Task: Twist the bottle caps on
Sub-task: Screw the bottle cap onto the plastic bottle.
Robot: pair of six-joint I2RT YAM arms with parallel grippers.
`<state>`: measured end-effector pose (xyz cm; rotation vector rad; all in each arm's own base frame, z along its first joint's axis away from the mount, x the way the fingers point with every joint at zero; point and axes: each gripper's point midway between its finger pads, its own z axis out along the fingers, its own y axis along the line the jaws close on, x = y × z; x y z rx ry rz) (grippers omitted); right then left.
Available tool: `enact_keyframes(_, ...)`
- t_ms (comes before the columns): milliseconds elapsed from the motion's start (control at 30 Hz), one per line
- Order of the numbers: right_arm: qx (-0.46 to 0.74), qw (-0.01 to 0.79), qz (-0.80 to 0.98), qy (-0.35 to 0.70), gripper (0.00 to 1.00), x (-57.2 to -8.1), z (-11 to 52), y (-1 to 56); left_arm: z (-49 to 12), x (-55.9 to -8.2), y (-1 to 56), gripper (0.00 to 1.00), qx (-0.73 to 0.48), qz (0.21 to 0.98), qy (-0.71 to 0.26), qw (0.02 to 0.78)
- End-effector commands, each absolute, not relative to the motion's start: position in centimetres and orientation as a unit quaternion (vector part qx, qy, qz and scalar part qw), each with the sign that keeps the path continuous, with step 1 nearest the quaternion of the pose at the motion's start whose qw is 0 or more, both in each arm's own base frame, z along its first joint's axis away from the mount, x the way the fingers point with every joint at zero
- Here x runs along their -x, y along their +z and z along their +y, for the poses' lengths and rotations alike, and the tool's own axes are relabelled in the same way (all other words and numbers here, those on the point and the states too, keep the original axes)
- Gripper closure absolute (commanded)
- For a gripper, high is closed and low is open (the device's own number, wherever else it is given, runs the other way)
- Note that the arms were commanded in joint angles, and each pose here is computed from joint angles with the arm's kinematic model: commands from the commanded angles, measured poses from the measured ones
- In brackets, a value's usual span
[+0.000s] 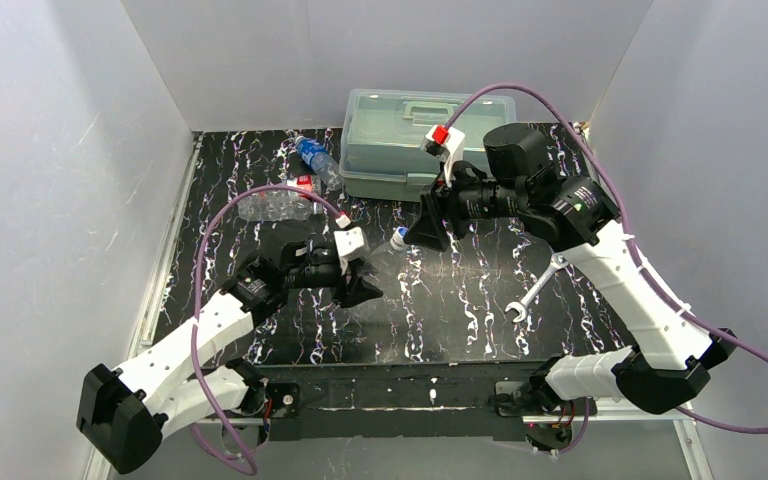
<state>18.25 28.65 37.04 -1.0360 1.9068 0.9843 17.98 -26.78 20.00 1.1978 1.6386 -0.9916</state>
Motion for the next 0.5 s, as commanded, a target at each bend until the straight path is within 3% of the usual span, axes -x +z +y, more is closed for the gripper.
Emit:
enact_keyframes(0, 0.428, 0.364, 0.724, 0.401, 0.32, -17.3, 29.0, 37.5, -26.8, -17.2, 22.2, 1.00, -0.491, 0.632, -0.409, 0.438)
enact_keyframes(467, 0.427, 0.350, 0.733, 0.398, 0.34, -18.4, 30.1, 36.0, -26.4, -16.7, 23.3, 1.00, -0.499, 0.622, -0.405, 0.448)
